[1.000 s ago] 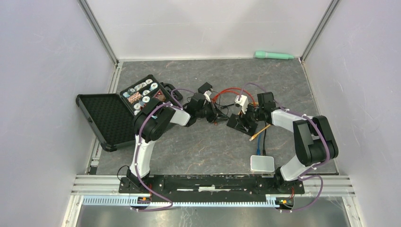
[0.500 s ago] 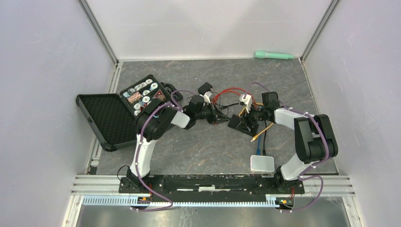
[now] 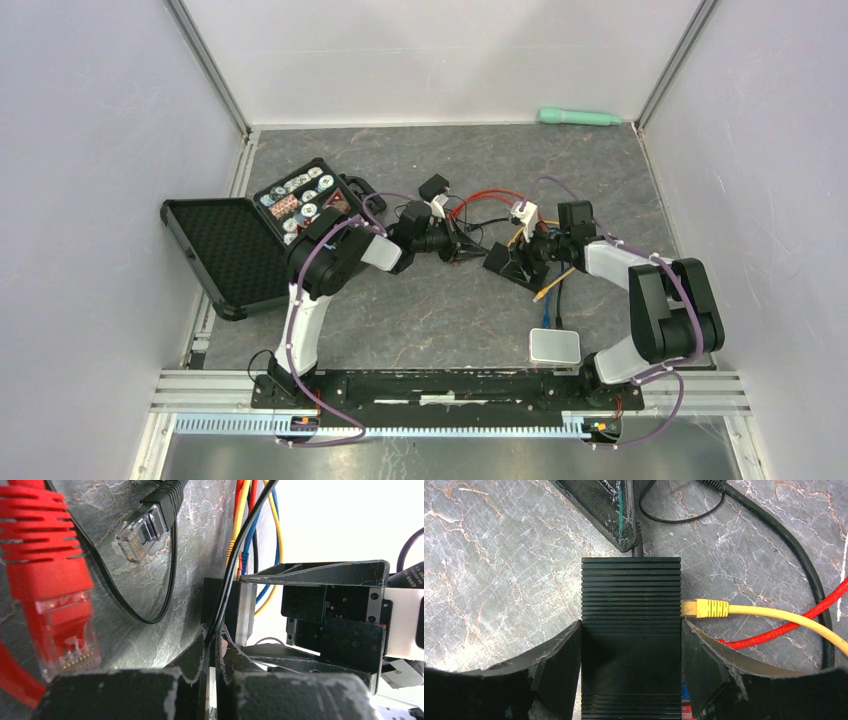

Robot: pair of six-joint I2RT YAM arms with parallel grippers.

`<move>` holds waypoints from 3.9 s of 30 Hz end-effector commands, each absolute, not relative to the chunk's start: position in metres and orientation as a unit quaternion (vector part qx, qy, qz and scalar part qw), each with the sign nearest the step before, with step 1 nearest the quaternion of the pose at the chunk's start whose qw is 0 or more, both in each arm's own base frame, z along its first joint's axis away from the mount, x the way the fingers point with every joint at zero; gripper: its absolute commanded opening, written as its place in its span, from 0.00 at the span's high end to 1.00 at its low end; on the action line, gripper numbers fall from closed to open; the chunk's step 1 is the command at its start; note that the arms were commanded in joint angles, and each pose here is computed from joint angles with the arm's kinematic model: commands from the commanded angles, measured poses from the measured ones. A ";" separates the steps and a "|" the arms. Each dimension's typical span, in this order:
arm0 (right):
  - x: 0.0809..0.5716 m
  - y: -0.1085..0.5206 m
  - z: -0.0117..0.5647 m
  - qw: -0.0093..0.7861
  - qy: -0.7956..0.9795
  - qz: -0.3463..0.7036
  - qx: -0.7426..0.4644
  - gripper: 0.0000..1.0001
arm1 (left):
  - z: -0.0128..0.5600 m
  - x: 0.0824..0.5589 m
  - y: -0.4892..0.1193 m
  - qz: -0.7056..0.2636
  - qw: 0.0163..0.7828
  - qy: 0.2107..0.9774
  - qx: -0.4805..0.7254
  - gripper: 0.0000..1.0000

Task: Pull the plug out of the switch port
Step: Pull the plug from the switch port, then place the plug at the center of the board.

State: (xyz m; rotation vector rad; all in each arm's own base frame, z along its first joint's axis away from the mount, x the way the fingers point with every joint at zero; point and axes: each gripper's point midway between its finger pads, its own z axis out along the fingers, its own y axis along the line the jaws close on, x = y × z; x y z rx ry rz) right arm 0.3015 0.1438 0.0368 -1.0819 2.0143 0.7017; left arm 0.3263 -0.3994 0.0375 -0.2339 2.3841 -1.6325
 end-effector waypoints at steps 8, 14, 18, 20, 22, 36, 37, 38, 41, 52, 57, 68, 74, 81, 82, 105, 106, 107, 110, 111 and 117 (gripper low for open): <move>0.307 0.125 0.034 0.345 0.793 0.254 -0.434 1.00 | 0.028 0.353 -0.384 -0.561 0.104 0.814 -0.107 0.98; 0.321 0.119 0.043 0.358 0.816 0.232 -0.391 1.00 | 0.030 0.353 -0.377 -0.549 0.144 0.819 -0.080 0.98; 0.322 0.111 0.039 0.361 0.826 0.205 -0.381 1.00 | 0.035 0.353 -0.378 -0.556 0.139 0.815 -0.084 0.98; 0.321 0.107 0.036 0.363 0.828 0.193 -0.382 1.00 | 0.041 0.353 -0.379 -0.556 0.143 0.815 -0.076 0.98; 0.323 0.106 0.036 0.369 0.830 0.186 -0.375 1.00 | 0.048 0.352 -0.380 -0.554 0.145 0.817 -0.060 0.98; 0.341 0.102 0.046 0.385 0.835 0.149 -0.362 0.93 | 0.123 0.338 -0.371 -0.535 0.211 0.808 0.126 0.95; 0.340 0.102 0.045 0.384 0.836 0.148 -0.363 0.93 | 0.127 0.338 -0.371 -0.535 0.217 0.806 0.134 0.95; 0.340 0.102 0.044 0.384 0.836 0.146 -0.363 0.93 | 0.130 0.338 -0.371 -0.535 0.219 0.804 0.141 0.95; 0.342 0.102 0.046 0.386 0.835 0.144 -0.364 0.91 | 0.140 0.337 -0.372 -0.538 0.223 0.797 0.160 0.93; 0.343 0.099 0.047 0.385 0.834 0.136 -0.370 0.87 | 0.100 0.350 -0.337 -0.422 0.250 0.848 0.201 0.91; 0.343 0.098 0.045 0.382 0.835 0.133 -0.374 0.83 | 0.087 0.386 -0.315 -0.329 0.287 0.874 0.212 0.89; 0.343 0.098 0.045 0.379 0.835 0.135 -0.375 0.74 | 0.052 0.424 -0.318 -0.273 0.261 0.902 0.211 0.69; 0.343 0.100 0.043 0.376 0.835 0.139 -0.378 0.74 | 0.044 0.430 -0.323 -0.275 0.256 0.904 0.202 0.62; 0.343 0.100 0.043 0.376 0.834 0.141 -0.378 0.73 | 0.029 0.445 -0.321 -0.251 0.260 0.915 0.179 0.55; 0.343 0.100 0.042 0.375 0.835 0.141 -0.377 0.73 | 0.027 0.450 -0.320 -0.243 0.264 0.917 0.175 0.55; 0.346 0.097 0.050 0.384 0.831 0.128 -0.382 0.62 | 0.002 0.522 -0.239 -0.130 0.298 0.945 0.026 0.55; 0.346 0.097 0.050 0.383 0.831 0.128 -0.382 0.62 | 0.002 0.524 -0.233 -0.128 0.299 0.945 0.021 0.55; 0.346 0.097 0.050 0.383 0.831 0.129 -0.382 0.62 | 0.004 0.525 -0.230 -0.130 0.299 0.945 0.018 0.55; 0.346 0.098 0.051 0.385 0.830 0.129 -0.383 0.61 | 0.014 0.526 -0.231 -0.152 0.300 0.941 0.025 0.55; 0.346 0.098 0.052 0.385 0.830 0.130 -0.383 0.60 | 0.019 0.525 -0.236 -0.164 0.300 0.939 0.035 0.54; 0.345 0.108 0.069 0.399 0.812 0.150 -0.398 0.46 | 0.073 0.510 -0.283 -0.280 0.311 0.902 0.102 0.47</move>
